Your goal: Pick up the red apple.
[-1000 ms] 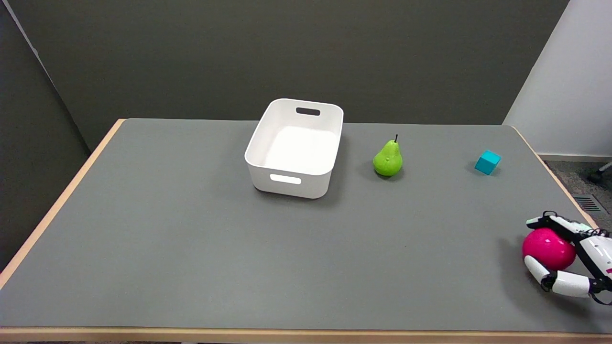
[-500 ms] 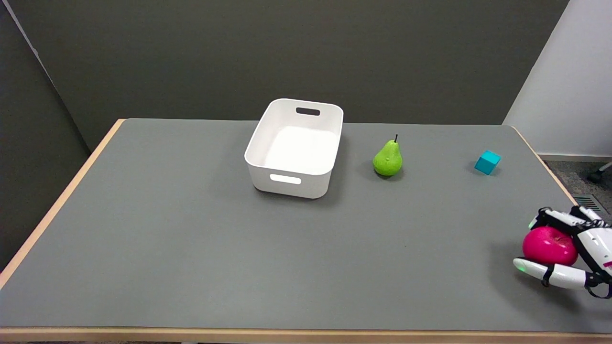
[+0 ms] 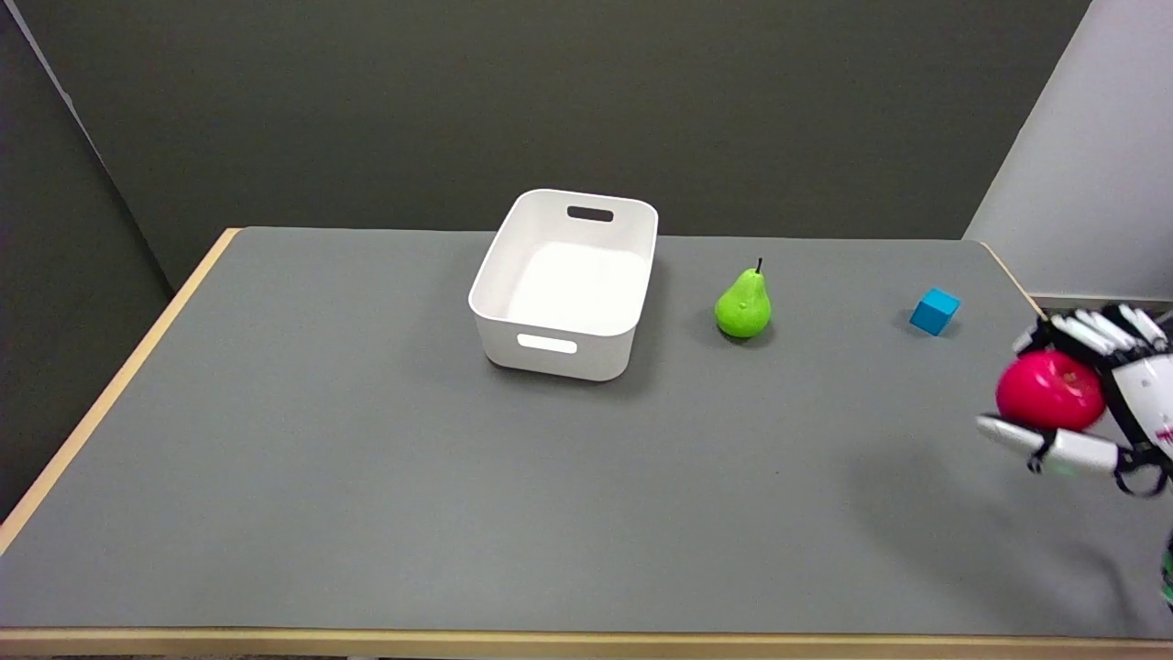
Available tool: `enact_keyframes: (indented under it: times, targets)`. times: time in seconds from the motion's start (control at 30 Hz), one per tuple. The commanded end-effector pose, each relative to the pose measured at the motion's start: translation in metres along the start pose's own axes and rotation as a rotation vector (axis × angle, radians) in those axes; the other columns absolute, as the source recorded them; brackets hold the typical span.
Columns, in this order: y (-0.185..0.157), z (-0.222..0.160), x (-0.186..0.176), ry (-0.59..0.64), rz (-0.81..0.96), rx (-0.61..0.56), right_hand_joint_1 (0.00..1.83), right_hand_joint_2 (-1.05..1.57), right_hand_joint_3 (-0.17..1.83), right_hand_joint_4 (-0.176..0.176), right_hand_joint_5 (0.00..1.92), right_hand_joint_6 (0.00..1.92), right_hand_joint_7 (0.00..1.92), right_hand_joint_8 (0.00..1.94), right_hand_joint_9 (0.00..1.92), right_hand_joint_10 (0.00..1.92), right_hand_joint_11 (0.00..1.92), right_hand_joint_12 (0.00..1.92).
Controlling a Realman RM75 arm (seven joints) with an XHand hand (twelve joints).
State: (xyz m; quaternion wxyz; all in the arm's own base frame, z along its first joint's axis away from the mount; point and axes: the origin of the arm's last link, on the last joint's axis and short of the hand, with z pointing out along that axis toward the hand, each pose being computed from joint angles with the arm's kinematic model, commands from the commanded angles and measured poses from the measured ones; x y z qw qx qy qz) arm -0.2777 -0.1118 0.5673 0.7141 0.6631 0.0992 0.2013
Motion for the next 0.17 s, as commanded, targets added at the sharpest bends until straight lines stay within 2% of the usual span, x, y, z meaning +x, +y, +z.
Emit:
enact_keyframes:
  times: [0.03,0.17]
  targets:
    - [-0.089,0.2,-0.003,0.037,-0.063,0.316,0.94,0.79,0.94,0.176,0.81,1.59,0.43,1.94,0.81,1.92,0.23,1.92]
    - [-0.145,0.254,-0.027,-0.03,-0.047,0.396,0.94,0.78,0.96,0.176,0.82,1.59,0.44,1.94,0.81,1.92,0.33,1.92]
